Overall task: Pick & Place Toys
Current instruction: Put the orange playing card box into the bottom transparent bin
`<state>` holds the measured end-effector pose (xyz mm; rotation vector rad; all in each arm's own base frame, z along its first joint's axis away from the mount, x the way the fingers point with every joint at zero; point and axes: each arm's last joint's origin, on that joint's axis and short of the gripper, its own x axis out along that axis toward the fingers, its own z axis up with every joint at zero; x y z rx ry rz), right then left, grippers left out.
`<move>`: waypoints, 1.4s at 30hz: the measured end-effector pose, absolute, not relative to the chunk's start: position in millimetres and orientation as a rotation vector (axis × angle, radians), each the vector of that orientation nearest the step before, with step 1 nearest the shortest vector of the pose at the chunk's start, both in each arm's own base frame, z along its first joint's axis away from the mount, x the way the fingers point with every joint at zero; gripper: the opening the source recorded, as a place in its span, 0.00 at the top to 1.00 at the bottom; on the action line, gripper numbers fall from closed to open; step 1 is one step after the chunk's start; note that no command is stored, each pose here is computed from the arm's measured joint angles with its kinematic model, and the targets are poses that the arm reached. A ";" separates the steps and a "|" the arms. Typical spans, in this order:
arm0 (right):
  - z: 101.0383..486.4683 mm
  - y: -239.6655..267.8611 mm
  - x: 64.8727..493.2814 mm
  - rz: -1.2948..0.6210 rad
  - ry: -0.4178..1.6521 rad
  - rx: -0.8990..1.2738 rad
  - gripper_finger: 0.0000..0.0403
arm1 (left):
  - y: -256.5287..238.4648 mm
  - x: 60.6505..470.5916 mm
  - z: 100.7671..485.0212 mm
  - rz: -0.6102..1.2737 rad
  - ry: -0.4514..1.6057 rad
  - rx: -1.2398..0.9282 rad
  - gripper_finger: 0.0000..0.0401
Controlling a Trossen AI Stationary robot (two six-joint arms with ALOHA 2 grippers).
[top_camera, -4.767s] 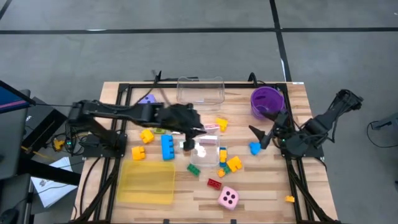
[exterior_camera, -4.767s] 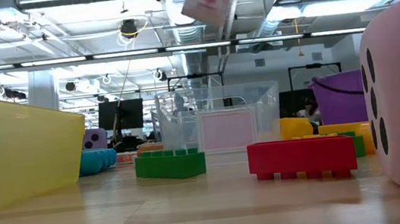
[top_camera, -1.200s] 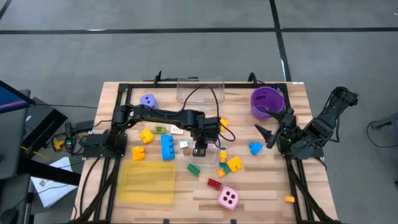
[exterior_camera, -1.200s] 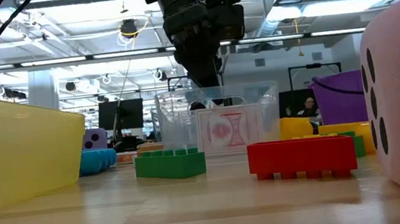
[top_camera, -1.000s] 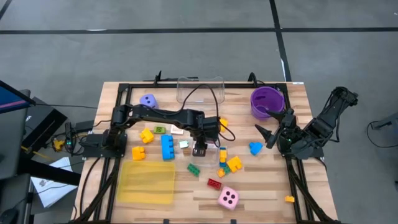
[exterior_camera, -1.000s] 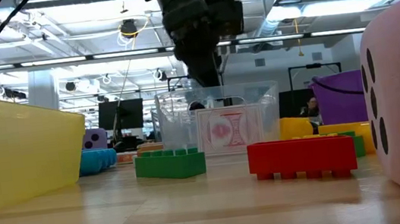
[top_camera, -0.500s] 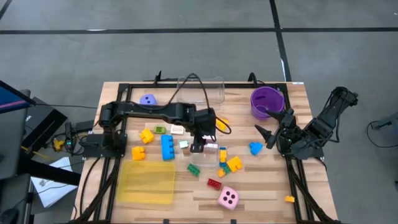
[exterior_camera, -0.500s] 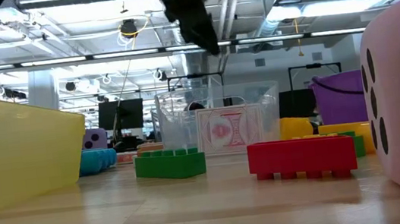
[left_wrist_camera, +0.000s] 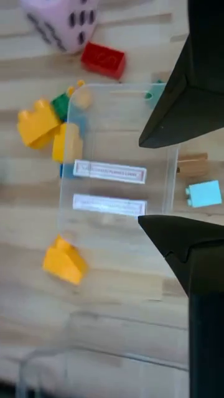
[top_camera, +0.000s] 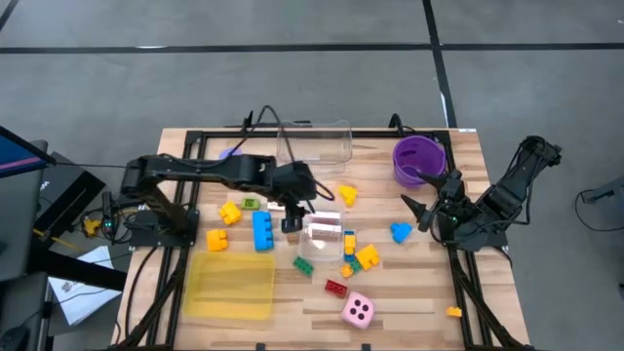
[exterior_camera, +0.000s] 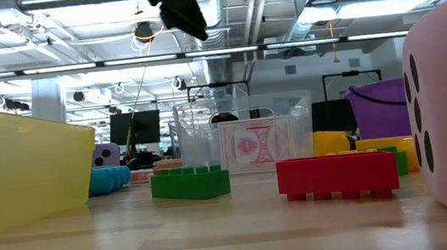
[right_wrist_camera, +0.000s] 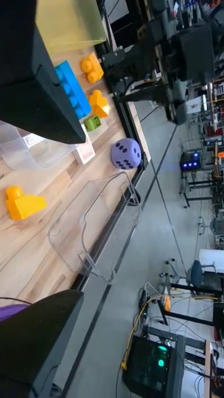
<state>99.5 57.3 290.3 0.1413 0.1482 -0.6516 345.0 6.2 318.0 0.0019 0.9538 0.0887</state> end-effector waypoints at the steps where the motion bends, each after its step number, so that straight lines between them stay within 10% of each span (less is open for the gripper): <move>1: 290.3 57.4 99.6 -0.651 0.148 0.142 0.02 | 6.9 339.5 315.9 0.130 0.940 -0.020 0.53; 17: 293.7 54.1 96.3 -0.652 0.125 0.173 0.02 | 43.7 311.9 313.6 0.645 0.775 -0.117 0.03; 42: 293.0 54.1 96.2 -0.648 0.137 0.159 0.02 | 103.7 297.2 211.5 0.891 0.956 -0.540 0.00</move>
